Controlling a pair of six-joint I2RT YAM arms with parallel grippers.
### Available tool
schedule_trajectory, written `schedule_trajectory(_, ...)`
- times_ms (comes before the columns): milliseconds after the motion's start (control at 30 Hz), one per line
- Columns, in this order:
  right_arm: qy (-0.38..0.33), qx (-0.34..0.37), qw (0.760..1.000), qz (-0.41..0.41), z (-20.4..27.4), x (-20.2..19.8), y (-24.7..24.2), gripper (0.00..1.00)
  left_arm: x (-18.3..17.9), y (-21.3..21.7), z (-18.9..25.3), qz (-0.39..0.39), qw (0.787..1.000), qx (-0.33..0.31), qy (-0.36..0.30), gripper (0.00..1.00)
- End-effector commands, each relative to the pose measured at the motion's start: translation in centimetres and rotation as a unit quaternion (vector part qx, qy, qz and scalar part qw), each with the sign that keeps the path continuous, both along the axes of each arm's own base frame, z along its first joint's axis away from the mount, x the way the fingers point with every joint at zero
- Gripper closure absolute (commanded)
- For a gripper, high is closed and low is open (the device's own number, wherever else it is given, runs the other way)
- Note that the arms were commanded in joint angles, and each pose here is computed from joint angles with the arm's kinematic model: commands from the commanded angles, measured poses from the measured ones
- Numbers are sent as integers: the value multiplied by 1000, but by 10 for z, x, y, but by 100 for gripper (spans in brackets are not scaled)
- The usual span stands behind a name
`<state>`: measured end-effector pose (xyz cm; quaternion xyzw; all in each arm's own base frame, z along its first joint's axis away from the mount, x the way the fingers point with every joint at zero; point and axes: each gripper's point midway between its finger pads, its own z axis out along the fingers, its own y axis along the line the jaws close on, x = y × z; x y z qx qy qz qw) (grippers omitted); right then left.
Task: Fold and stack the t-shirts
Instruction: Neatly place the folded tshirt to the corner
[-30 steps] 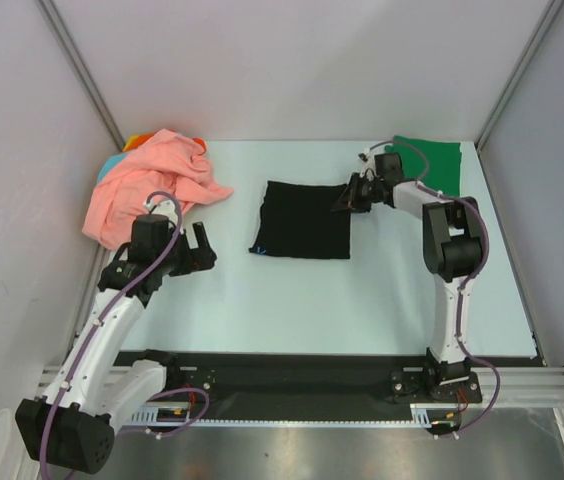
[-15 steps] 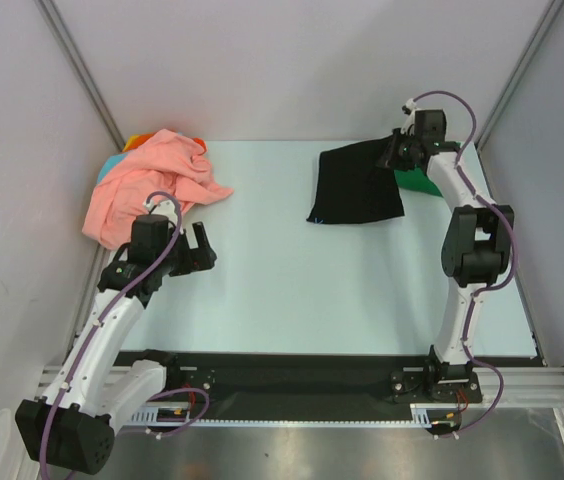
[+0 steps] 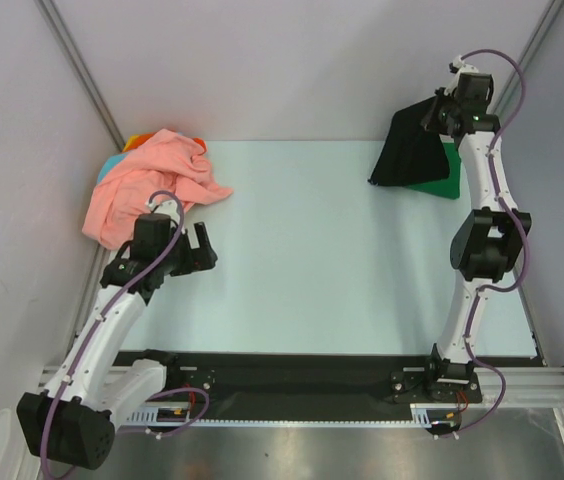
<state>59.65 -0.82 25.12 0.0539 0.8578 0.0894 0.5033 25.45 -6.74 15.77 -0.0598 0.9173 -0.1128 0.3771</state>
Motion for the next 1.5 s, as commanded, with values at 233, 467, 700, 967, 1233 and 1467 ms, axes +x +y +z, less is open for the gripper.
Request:
schedule_trajectory(233,-38,-35,998,-25,18,31,-41,100,5,-1,0,-4,1000,5,-5,0)
schedule_trajectory(467,-28,-29,998,-44,-8,40,-83,100,6,-3,-4,-9,1000,5,2,0)
schedule_trajectory(700,-19,-28,992,-120,-74,63,-169,78,5,-9,-5,-22,1000,4,4,1)
schedule_trajectory(967,4,14,983,-183,-114,56,-172,2,2,-15,-4,-31,1000,7,0,0)
schedule_trajectory(1233,-51,206,948,-236,-51,1,-172,0,2,-17,-1,-38,999,3,-5,0)
schedule_trajectory(1467,-32,333,908,-252,-83,-64,-112,0,0,-19,4,-43,999,-2,-15,0)
